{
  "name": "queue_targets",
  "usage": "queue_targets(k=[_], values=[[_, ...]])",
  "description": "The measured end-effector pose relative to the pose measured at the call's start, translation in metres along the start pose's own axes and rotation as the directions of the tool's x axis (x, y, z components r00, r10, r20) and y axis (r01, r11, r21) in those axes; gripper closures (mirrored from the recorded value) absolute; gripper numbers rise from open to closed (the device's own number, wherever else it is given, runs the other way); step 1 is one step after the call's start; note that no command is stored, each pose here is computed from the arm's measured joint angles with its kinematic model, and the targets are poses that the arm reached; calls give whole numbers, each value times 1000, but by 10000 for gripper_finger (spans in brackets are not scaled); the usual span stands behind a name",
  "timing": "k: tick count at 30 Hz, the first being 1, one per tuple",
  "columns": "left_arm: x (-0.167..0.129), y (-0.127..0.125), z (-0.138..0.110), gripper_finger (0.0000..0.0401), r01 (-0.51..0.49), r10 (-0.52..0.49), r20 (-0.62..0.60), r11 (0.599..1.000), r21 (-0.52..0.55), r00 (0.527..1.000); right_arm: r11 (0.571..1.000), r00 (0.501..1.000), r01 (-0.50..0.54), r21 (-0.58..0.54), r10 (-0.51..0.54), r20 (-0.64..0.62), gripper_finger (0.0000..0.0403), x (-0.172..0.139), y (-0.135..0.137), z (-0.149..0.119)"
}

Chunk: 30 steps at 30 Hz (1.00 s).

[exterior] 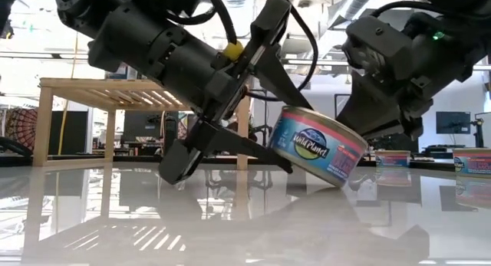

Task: Stack canned seafood by type on shelf
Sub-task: Stack the blue tuna can on top of the bottom blue tuna can on the shelf

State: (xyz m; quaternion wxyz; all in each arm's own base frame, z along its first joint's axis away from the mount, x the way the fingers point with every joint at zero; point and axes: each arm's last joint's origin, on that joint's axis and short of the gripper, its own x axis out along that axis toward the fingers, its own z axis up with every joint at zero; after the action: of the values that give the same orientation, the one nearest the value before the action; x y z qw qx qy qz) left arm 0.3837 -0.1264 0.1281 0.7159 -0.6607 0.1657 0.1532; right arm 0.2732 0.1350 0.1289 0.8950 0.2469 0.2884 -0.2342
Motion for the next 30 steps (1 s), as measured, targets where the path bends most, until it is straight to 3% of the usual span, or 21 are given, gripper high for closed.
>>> queue_targets(k=[5, 14, 24, 30], values=[[2, -1, 7, 198, 5, -3, -20, 993, 116, 1000, 1000, 1000, -3, -27, 3, 5, 358, -8, -1, 7], [5, -2, 18, 212, 5, -5, 2, 983, 183, 1000, 997, 1000, 1, -78, -3, -26, 345, -17, -4, 12], [6, -2, 22, 203, -1, -4, 22, 974, 226, 1000, 991, 993, 21, -132, -36, -110, 263, -34, -13, 19], [3, -11, 21, 210, 71, -68, -19, 972, 222, 997, 979, 984, 83, -188, -111, -139, 228, -58, -27, 29]])
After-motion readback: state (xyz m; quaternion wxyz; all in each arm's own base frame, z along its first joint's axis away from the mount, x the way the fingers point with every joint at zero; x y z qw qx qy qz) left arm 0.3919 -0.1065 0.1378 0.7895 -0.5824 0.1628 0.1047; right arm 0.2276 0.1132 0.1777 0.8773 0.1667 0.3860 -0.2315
